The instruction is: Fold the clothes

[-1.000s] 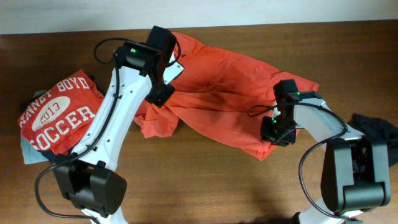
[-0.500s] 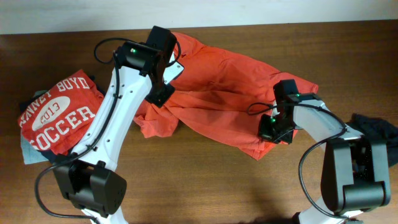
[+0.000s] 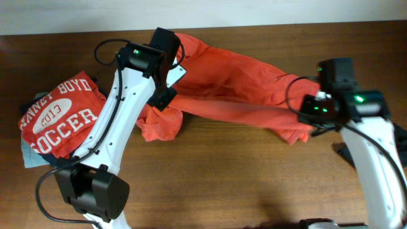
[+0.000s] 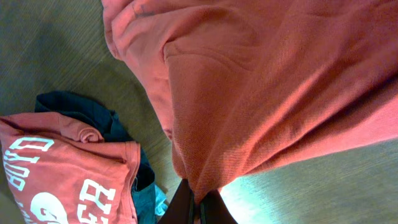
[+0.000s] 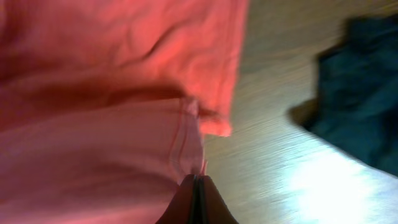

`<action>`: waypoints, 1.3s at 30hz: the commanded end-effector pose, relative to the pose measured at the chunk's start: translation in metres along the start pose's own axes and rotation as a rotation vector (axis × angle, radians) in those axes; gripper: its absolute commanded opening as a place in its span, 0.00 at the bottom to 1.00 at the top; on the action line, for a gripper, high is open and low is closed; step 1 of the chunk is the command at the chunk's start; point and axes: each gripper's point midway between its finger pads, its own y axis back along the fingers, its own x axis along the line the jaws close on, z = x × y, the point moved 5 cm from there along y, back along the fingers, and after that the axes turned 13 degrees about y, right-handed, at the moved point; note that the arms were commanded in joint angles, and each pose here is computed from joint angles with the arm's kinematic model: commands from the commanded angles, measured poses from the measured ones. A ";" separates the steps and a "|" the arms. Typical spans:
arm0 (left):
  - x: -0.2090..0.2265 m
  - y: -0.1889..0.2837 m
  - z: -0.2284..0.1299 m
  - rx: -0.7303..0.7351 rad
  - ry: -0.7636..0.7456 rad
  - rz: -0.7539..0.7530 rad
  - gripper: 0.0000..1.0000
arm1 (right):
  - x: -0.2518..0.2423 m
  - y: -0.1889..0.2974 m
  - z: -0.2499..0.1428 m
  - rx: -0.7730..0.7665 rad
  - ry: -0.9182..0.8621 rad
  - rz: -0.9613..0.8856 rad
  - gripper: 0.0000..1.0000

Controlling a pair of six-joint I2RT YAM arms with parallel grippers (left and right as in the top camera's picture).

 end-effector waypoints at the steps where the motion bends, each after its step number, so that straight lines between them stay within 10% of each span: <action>1: 0.004 0.000 -0.002 0.010 0.015 0.025 0.01 | -0.026 0.015 0.000 -0.041 -0.032 -0.114 0.04; 8: 0.004 0.000 -0.004 0.022 0.011 0.024 0.01 | -0.003 0.037 -0.001 -0.131 0.163 0.102 0.04; 39: 0.014 0.114 -0.046 -0.273 0.068 -0.025 0.21 | -0.040 0.119 0.012 -0.365 -0.053 -0.106 0.04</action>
